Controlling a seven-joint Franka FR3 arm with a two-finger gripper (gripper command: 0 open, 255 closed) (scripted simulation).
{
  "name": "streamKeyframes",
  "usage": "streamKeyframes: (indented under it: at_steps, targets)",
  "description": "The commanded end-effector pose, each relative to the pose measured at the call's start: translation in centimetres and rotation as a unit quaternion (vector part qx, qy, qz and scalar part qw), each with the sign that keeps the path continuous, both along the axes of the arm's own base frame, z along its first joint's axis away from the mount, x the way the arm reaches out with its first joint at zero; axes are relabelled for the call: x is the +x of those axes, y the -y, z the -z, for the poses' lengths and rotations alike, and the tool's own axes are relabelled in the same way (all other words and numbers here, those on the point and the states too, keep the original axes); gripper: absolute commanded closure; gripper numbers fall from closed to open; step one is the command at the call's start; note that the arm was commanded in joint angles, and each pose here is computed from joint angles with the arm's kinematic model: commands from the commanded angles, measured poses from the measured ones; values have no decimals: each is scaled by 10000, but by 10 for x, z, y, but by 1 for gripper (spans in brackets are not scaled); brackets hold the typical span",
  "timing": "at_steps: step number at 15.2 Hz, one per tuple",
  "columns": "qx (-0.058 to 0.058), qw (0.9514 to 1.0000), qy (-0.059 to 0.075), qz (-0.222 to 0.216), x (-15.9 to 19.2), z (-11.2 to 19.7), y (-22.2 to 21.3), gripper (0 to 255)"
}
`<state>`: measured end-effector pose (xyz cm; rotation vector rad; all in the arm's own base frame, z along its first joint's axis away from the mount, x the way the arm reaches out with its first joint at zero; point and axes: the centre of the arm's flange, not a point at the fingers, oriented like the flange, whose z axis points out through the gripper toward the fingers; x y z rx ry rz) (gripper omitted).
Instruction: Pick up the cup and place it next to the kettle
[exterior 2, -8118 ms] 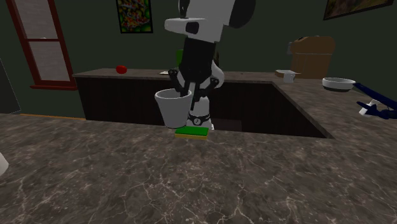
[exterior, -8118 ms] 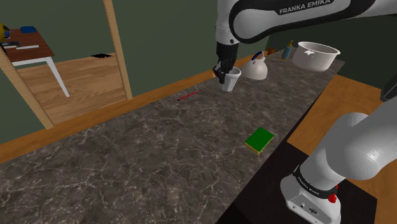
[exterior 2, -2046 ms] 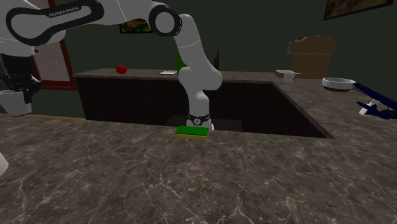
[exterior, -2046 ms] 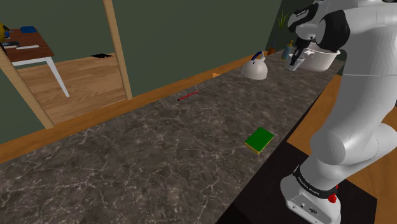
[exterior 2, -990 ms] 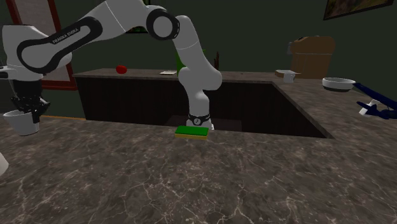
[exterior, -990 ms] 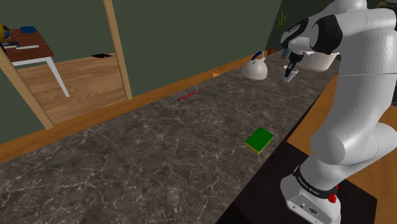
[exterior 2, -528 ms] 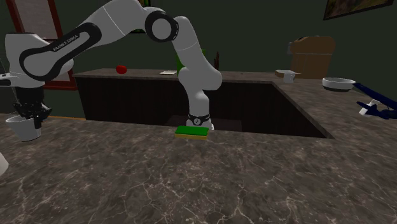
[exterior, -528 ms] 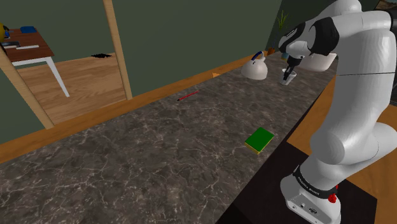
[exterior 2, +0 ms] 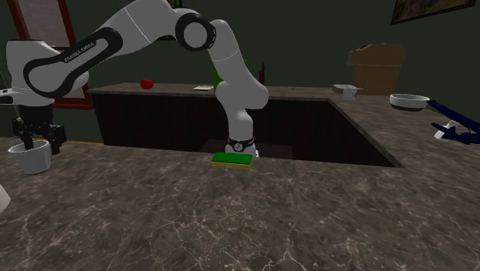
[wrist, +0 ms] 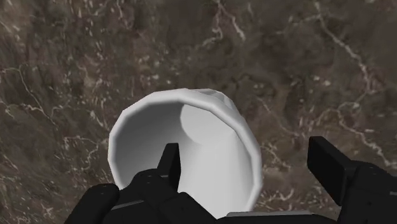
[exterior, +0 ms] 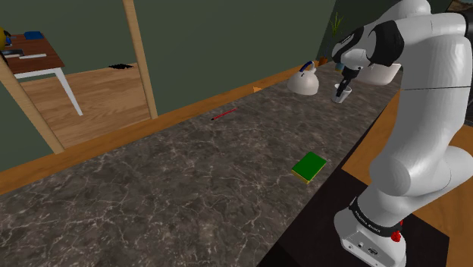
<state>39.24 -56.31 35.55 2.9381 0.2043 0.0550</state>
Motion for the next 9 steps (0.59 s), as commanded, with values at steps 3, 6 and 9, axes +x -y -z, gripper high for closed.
streamKeyframes:
  at_steps: [3, 6, 9]
  targets:
    - [0, 10000, 0, 0, -1, -13, -2, 0]
    - [0, 10000, 0, 0, -3, -49, -10, 0]
    - [0, 10000, 0, 0, -3, -49, -10, 0]
